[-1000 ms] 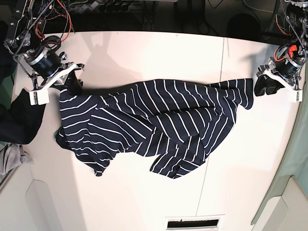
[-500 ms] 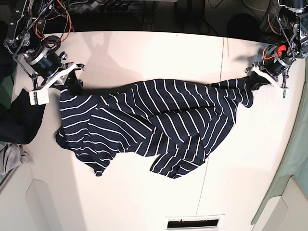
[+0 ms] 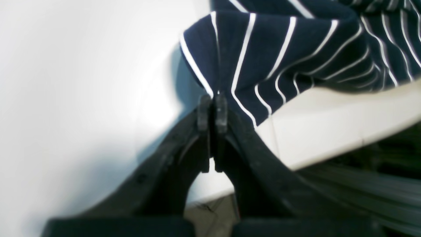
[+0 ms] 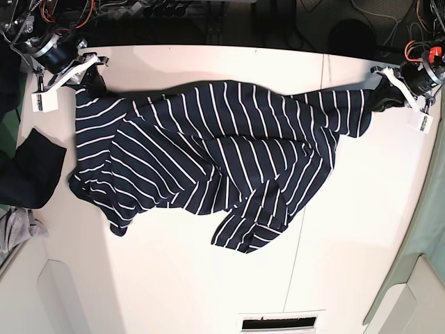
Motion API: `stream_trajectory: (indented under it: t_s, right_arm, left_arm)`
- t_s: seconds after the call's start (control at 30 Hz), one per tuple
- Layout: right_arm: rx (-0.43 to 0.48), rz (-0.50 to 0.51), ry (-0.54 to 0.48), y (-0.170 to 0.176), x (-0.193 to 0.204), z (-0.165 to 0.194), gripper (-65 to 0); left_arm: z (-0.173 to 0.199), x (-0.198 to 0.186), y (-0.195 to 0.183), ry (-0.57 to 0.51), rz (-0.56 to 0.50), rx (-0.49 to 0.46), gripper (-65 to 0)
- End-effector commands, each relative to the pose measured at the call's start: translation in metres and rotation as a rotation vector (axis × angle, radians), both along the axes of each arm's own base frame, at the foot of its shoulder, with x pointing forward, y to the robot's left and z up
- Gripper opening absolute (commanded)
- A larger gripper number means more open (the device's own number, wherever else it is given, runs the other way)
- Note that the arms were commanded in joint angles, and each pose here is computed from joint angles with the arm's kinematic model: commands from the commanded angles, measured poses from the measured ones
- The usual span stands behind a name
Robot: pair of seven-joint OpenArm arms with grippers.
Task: Layout the t-shirt on the table in an organized manner, then fold the t-shirt properly
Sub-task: 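Grasp the shirt edge with the left gripper and stretch it taut, then release the shirt and move both grippers to its lower edge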
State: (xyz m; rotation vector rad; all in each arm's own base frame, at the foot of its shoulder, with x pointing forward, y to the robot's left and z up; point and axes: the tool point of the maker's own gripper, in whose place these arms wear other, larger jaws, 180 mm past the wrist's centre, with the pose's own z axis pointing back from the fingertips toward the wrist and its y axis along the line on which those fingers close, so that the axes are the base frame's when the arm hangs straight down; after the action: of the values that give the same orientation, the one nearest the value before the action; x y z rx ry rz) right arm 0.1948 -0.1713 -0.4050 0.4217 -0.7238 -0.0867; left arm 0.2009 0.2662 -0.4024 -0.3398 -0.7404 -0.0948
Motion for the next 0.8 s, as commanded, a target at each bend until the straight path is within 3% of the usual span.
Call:
stream_trajectory:
  t_s: [0.0,0.1,0.33,0.47,0.5,0.57,0.63,0.77]
  right_arm:
    - [0.007,-0.005,-0.047,-0.002,0.005,0.011,-65.0]
    - [-0.001,-0.005,-0.028,-0.002,-0.001,0.007,-65.0]
    - [-0.067,-0.036,0.018,-0.014,-0.005,-0.002,-65.0]
    - [-0.079,-0.047,0.017,-0.017,-0.003,-0.002,-51.6]
    - [-0.077,-0.047,0.015,-0.017,-0.003,-0.002,-47.2]
    - [-0.061,-0.037,0.0,-0.015,-0.001,0.001,-40.0]
    - [-0.043,-0.04,-0.024,-0.015,0.003,0.006,-36.9]
    - [-0.047,-0.06,-0.107,-0.023,0.017,0.02,-36.9]
  left_arm:
    - [0.012,0.004,0.0,-0.036,-0.018,0.004,-65.0]
    - [0.009,-0.003,-0.001,-0.018,-0.027,0.009,-65.0]
    - [-0.008,-0.019,0.009,0.086,-0.074,0.124,-65.0]
    - [-0.013,-0.026,0.011,0.135,-0.088,0.138,-65.0]
    - [-0.013,-0.027,0.011,0.137,-0.088,0.139,-63.0]
    - [-0.013,-0.027,0.013,0.137,-0.09,0.143,-50.7]
    - [-0.01,-0.025,0.017,0.133,-0.092,0.153,-42.1]
    - [0.01,-0.012,0.037,0.074,-0.058,0.163,-41.3]
